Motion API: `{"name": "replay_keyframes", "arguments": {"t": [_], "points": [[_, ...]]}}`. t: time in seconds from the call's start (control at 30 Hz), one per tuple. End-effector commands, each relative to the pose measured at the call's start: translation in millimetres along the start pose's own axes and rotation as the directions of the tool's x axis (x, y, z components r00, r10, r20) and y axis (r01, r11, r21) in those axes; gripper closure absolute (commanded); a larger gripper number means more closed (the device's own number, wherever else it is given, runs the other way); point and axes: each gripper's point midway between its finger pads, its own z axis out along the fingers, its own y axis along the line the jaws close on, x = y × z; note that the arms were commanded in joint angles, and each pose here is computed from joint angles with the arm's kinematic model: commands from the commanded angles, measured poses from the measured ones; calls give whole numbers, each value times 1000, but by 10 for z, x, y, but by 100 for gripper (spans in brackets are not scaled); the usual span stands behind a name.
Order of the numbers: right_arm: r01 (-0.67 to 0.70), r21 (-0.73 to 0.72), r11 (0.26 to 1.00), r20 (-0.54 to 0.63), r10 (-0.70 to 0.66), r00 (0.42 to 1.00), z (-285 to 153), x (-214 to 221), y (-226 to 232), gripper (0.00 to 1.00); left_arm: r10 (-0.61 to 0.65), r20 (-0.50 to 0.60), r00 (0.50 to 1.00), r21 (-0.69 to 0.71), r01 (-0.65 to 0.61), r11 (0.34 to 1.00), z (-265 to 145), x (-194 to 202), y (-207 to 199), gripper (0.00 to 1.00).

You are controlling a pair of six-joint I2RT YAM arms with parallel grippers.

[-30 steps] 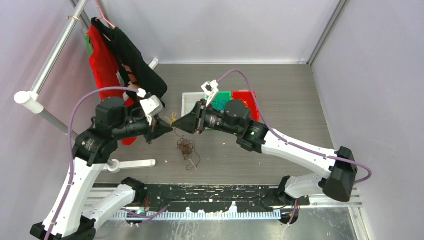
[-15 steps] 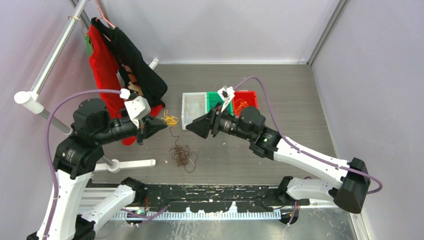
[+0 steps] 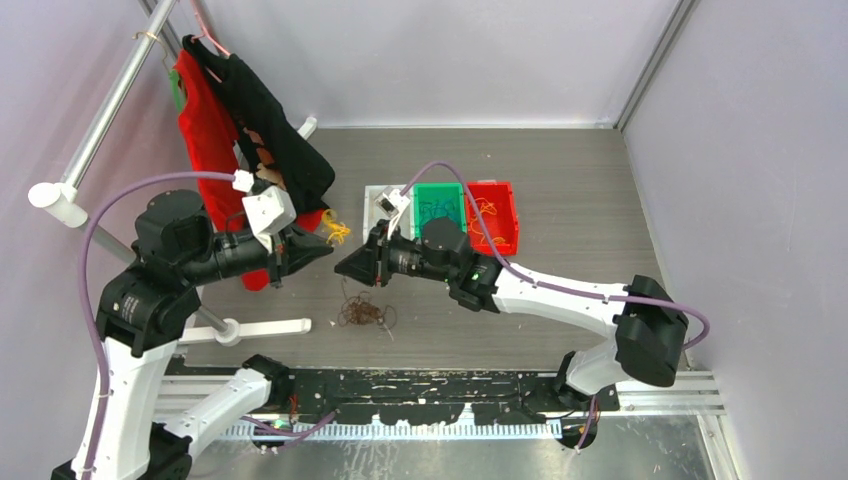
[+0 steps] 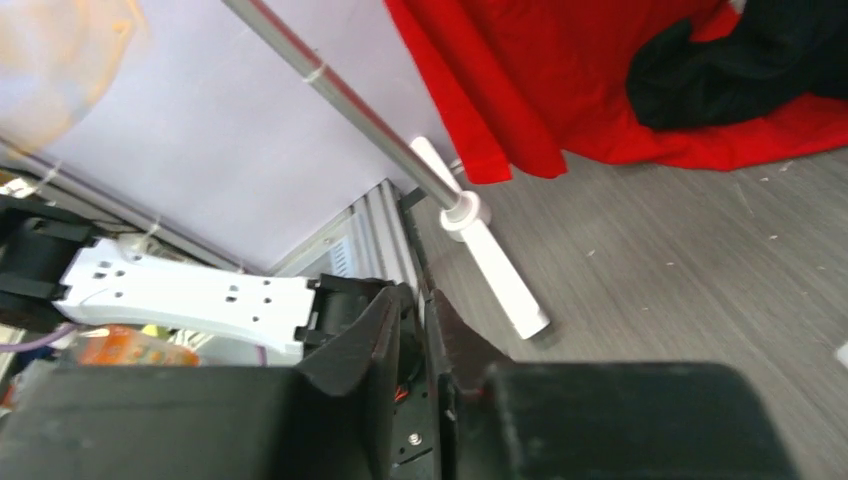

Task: Untangle the cables
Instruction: Untie the cable.

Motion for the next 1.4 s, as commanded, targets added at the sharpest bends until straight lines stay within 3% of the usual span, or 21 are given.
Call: {"name": "replay_keyframes", "arguments": {"t": [0.0,0.07,0.17,0.23,0.3,0.37,0.43,0.6,0.73,1.13,1.37], "points": [[34,47,998,104,-39,994,27,-188,-88,88,31,52,998,5,-31,1000,-89,-232,-51,100],[36,127,991,75,-46,996,-33,4,-311,98,54,62,997,-4,-54,999,-118,-299,-43,100],[37,204,978,21,-43,999,-175,290,-545,98,84,82,993,-17,-83,996,-162,-408,-39,100],[44,221,974,-9,-43,999,-274,381,-579,82,85,83,993,-12,-85,996,-167,-423,-48,100],[64,231,971,17,-70,997,-375,251,-521,51,76,74,994,2,-76,997,-158,-383,-71,100],[93,230,969,86,-115,990,-474,-42,-380,40,58,61,996,19,-59,998,-142,-313,-98,100],[117,203,972,173,-153,973,-570,-409,-148,36,36,49,998,34,-38,999,-119,-244,-118,100],[164,141,976,314,-201,928,-732,-1037,307,35,-22,16,1000,79,20,997,-104,-124,-208,100],[219,66,974,361,-228,904,-806,-1274,610,36,-60,-21,998,119,62,991,-102,-20,-288,100],[299,-116,947,189,-274,943,-671,-1085,944,48,-87,-36,996,135,91,987,-94,-3,-315,100],[315,-137,939,178,-289,940,-631,-1099,986,55,-95,-41,995,139,99,985,-92,-2,-321,100]]}}
